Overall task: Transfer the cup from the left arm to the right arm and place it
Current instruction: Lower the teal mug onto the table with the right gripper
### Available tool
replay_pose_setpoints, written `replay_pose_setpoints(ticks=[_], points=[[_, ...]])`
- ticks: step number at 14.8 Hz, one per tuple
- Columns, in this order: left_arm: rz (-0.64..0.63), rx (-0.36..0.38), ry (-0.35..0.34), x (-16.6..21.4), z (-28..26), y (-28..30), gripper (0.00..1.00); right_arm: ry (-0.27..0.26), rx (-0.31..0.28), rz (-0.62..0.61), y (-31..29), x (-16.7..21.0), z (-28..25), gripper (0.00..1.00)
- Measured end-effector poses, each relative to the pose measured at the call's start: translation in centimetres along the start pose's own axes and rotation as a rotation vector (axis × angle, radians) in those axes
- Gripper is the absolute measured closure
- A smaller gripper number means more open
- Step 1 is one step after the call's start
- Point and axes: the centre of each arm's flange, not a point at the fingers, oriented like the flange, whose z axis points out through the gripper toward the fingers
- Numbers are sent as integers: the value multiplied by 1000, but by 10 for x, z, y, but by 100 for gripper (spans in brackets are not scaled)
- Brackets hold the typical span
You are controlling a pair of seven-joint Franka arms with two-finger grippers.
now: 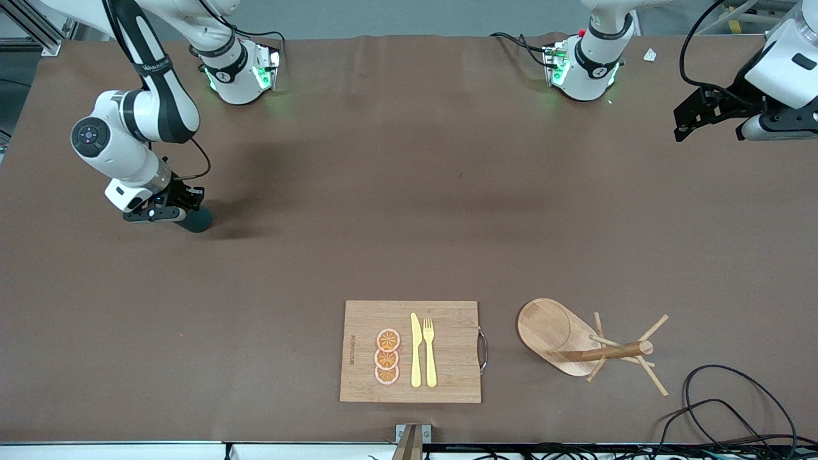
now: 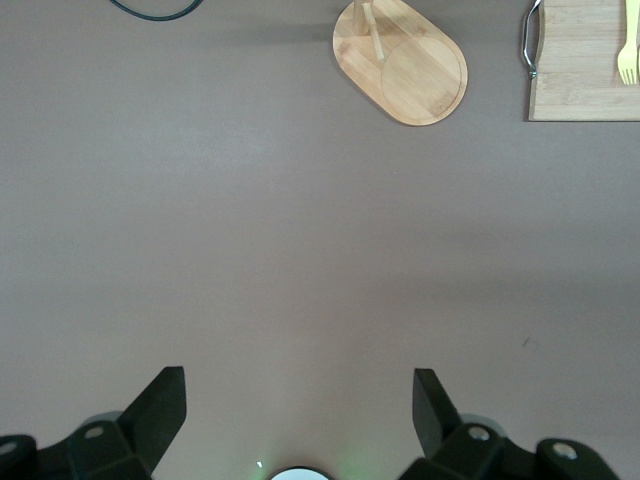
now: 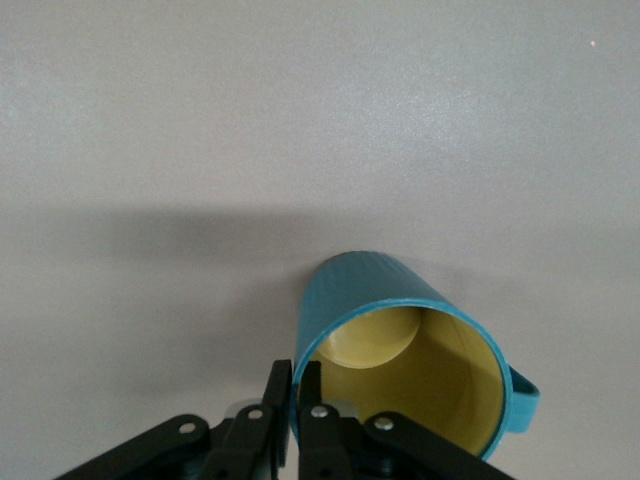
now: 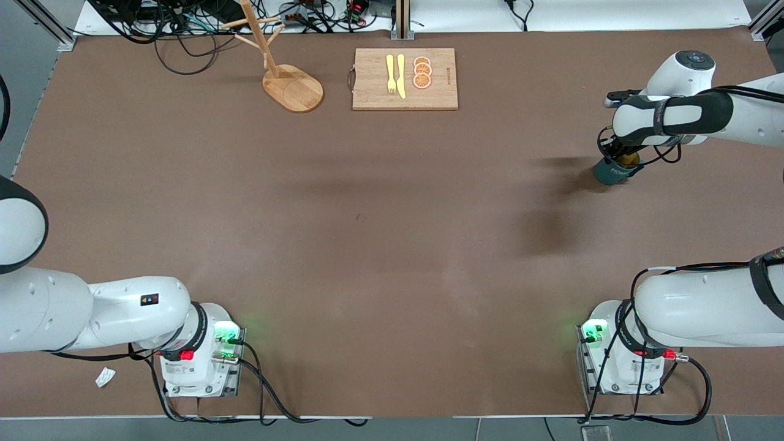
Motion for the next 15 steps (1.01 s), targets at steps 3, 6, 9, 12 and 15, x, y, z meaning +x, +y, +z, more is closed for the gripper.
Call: replay_pose_setpoints(ticks=[3, 6, 9, 12, 15], points=[[0, 0, 0, 0, 0, 0, 0, -1, -1, 28, -11, 1, 0, 77], [0, 0, 0, 0, 0, 0, 0, -1, -1, 35, -13, 1, 0, 60], [0, 0, 0, 0, 0, 0, 0, -1, -1, 38, -13, 2, 0, 33], [0, 0, 0, 0, 0, 0, 0, 0, -1, 41, -13, 3, -2, 4], [0, 0, 0, 0, 0, 0, 0, -20, -1, 44, -11, 8, -7, 0]])
